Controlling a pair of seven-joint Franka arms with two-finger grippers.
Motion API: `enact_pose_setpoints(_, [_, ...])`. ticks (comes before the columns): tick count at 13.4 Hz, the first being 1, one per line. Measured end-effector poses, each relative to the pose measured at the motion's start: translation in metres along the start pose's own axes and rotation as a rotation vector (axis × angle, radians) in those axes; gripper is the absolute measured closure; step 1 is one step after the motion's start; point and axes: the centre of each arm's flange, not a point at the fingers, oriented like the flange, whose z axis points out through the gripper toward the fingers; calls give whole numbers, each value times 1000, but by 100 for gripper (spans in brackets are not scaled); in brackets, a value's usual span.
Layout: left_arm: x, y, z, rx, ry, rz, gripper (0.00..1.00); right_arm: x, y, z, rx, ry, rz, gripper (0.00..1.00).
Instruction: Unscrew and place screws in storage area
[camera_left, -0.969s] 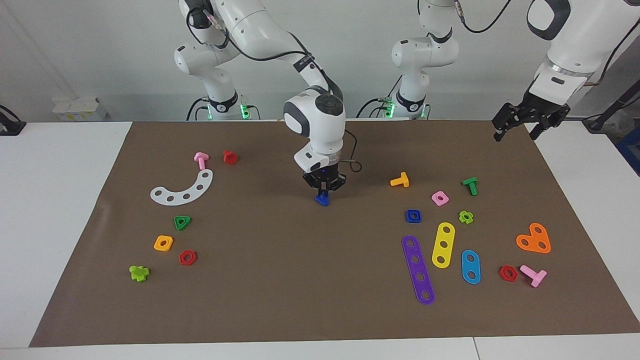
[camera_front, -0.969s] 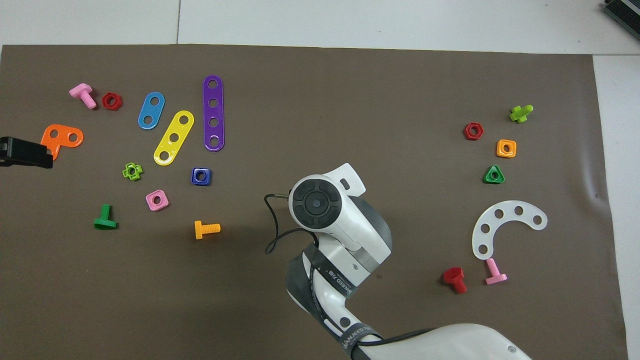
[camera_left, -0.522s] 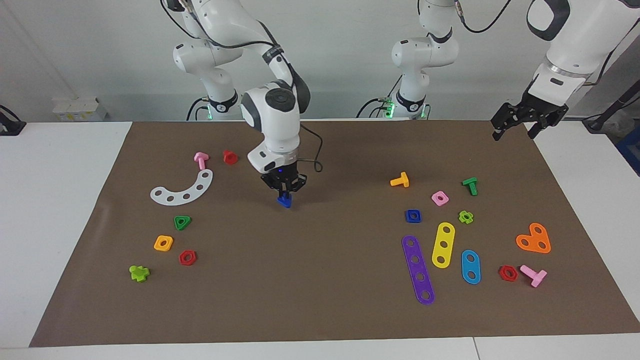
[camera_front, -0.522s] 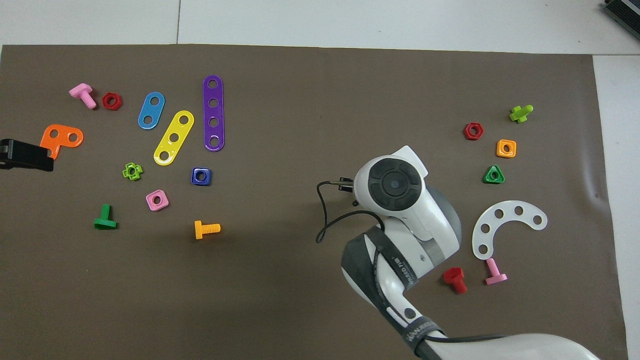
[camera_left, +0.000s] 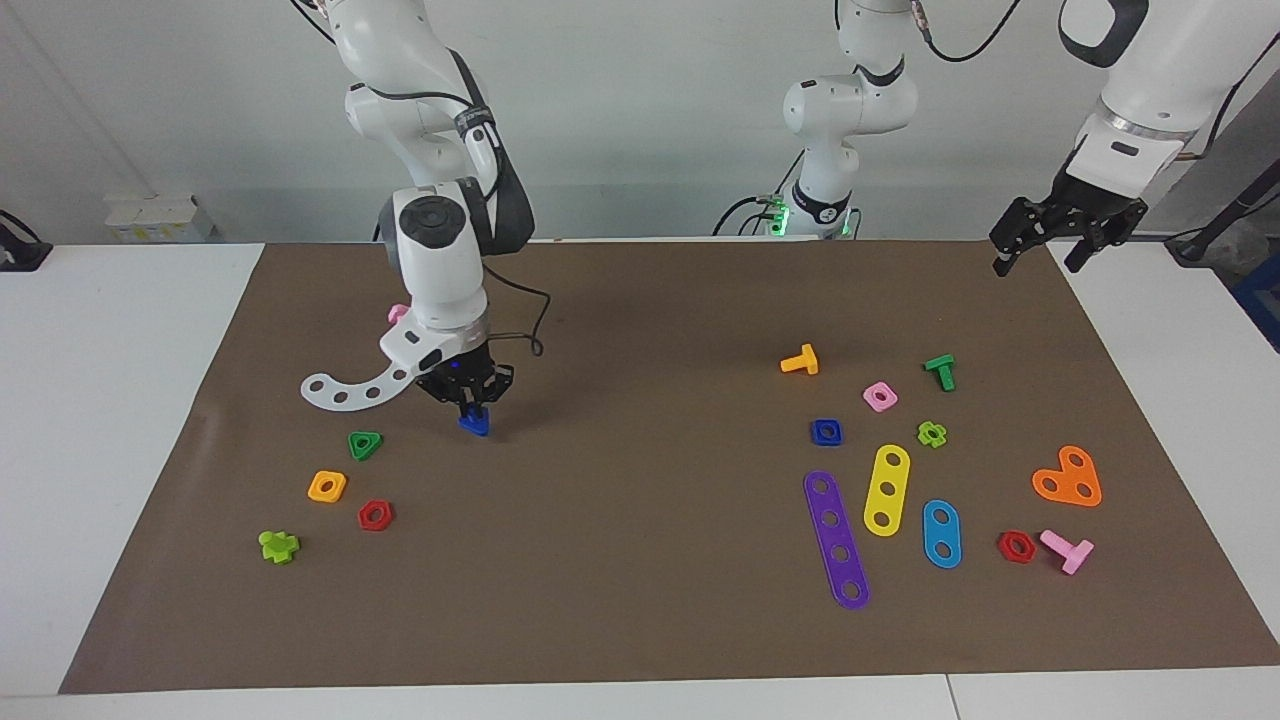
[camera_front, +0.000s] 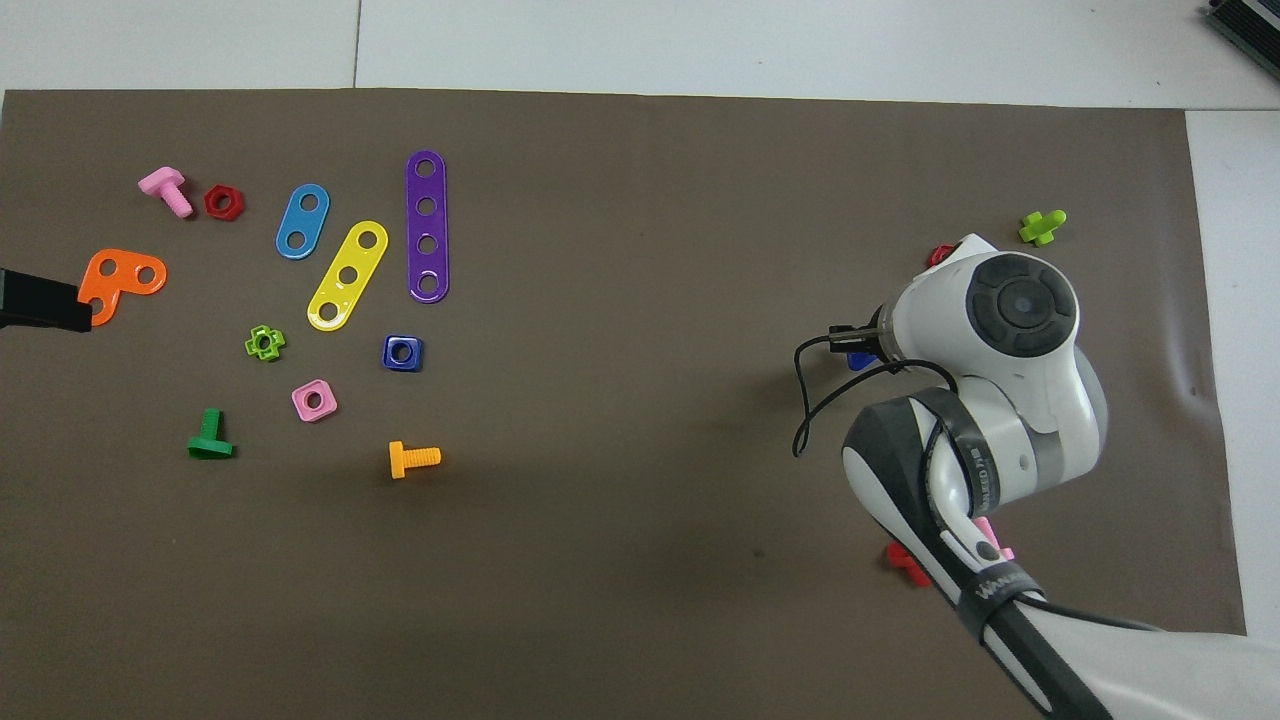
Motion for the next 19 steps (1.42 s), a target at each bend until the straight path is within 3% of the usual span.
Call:
enact_pose_setpoints(7, [5, 8, -19, 2, 51, 15, 0, 6, 60, 29, 49, -46, 8, 81])
enact_pose_setpoints(11, [3, 17, -14, -1, 16, 31, 0, 4, 57, 33, 49, -56, 3, 81])
enact_pose_setpoints(12, [2, 17, -13, -1, 6, 31, 0, 3, 57, 34, 49, -58, 3, 76])
enact_pose_setpoints(17, [-2, 20, -8, -2, -40, 10, 1, 4, 53, 22, 52, -41, -4, 19])
enact_pose_setpoints(19, [-3, 23, -6, -2, -49, -8, 1, 4, 56, -2, 50, -36, -2, 14])
